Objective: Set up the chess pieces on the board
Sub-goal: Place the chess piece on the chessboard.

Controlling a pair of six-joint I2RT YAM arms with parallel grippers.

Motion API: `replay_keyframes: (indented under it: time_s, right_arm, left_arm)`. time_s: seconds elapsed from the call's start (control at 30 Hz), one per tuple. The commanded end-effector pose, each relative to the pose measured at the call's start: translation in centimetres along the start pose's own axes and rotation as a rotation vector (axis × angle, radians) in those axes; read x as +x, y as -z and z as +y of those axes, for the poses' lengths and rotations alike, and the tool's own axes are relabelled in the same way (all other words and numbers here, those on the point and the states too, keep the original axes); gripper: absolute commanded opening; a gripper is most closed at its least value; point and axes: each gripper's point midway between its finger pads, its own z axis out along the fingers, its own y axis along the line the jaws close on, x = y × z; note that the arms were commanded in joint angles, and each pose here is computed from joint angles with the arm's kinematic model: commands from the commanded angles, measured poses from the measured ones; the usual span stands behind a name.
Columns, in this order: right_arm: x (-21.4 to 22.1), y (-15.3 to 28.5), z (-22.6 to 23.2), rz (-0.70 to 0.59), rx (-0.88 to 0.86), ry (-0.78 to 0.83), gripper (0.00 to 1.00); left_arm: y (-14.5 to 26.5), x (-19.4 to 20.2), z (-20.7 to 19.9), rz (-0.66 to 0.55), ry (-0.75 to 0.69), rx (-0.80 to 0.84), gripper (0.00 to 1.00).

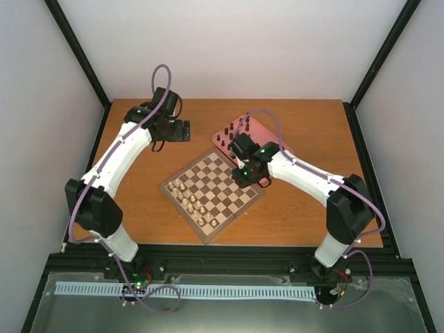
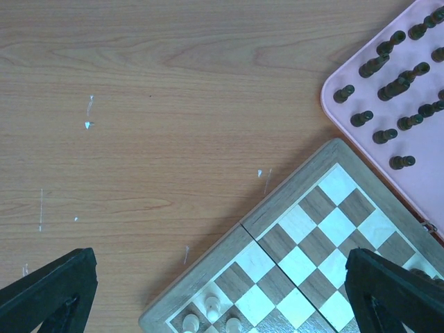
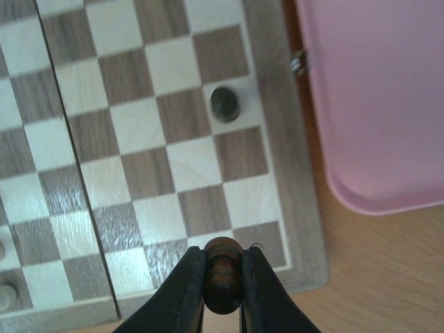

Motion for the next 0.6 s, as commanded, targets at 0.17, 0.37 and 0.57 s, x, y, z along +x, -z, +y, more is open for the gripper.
replay_keyframes:
  time_s: [0.17, 0.37, 0.57]
  right_arm:
    - [-2.7, 2.4, 2.3, -0.077, -0.018, 0.062, 0.08]
    - [-6.7, 1.5, 4.0, -0.09, -0.049, 0.126, 0.08]
    - [-9.7, -0.6, 5.9, -0.106, -0.105, 0.153, 0.08]
  left_arm:
    - [1.5, -0.3, 0.5, -0.045, 0.008, 0.008, 1.0]
    - [2.0, -0.3, 0.9, -0.056, 0.02, -0.01, 1.0]
    - [3.0, 0.0, 1.7, -0.068, 0.022, -0.036, 1.0]
